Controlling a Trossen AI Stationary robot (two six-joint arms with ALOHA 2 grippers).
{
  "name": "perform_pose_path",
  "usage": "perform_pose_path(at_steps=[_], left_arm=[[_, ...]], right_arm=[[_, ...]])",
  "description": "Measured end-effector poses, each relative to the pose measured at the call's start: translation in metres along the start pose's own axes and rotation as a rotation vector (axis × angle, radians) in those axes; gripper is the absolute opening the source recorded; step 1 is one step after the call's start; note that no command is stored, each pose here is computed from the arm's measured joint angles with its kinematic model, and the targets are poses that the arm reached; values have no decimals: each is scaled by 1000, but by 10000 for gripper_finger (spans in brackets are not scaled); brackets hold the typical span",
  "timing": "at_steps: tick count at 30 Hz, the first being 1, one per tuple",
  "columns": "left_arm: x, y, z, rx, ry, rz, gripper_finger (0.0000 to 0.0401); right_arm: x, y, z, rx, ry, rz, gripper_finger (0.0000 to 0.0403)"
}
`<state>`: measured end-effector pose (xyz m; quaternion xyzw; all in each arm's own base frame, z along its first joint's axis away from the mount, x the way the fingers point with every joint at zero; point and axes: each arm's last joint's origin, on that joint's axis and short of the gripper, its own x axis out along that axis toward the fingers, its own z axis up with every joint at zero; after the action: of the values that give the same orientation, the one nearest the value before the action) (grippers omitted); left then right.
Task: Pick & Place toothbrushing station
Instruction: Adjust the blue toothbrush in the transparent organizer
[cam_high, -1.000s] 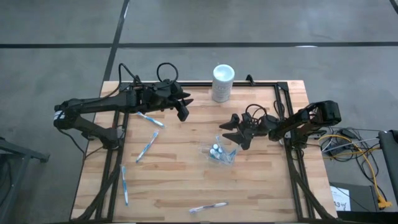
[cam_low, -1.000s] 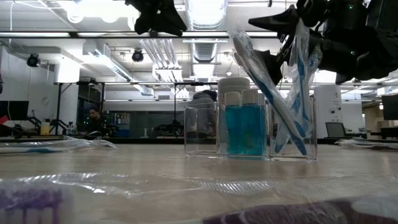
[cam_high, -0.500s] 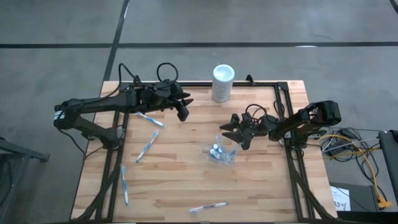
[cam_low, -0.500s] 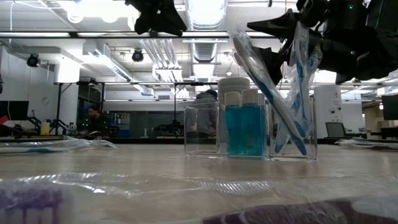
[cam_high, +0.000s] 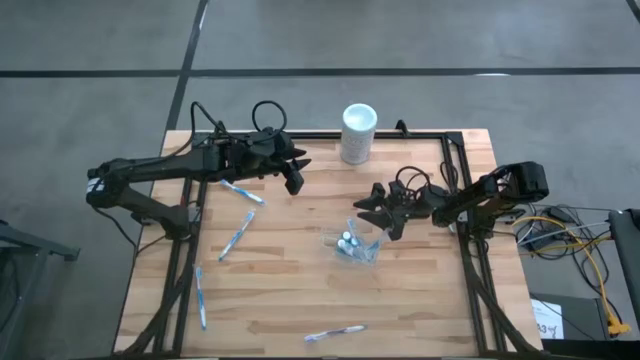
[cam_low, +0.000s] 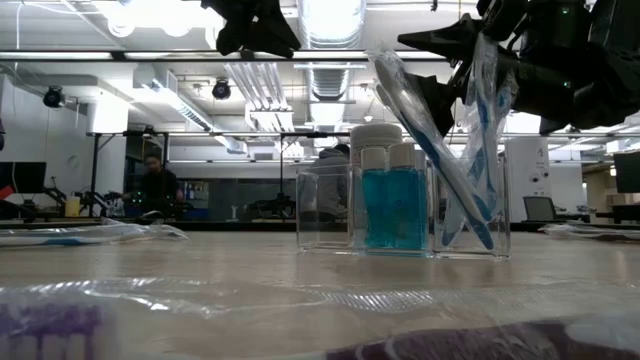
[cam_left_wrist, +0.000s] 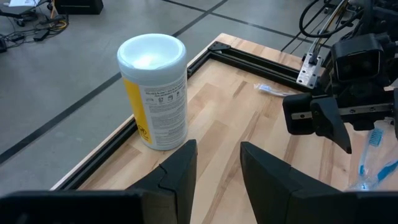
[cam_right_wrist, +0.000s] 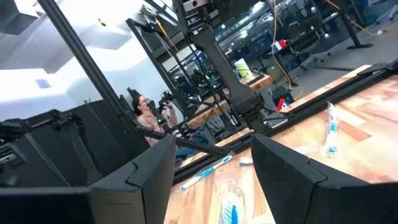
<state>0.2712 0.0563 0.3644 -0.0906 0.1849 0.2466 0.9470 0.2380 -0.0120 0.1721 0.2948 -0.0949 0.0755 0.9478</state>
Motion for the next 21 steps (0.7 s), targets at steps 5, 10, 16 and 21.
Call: perform_pose_path(at_steps=[5,10,16,21], left_arm=[[0,0,0,0,-1,0,129],[0,0,0,0,0,0,129],[0,0,0,0,0,0,129],[0,0,0,0,-1,0,129]], right_arm=[[0,-2,-2,-13,25,-19,205],[0,-2,-3,-52,28,-20,205],[0,-2,-3,-57,29,-21,202],[0,-2,-3,-59,29,-21,176]])
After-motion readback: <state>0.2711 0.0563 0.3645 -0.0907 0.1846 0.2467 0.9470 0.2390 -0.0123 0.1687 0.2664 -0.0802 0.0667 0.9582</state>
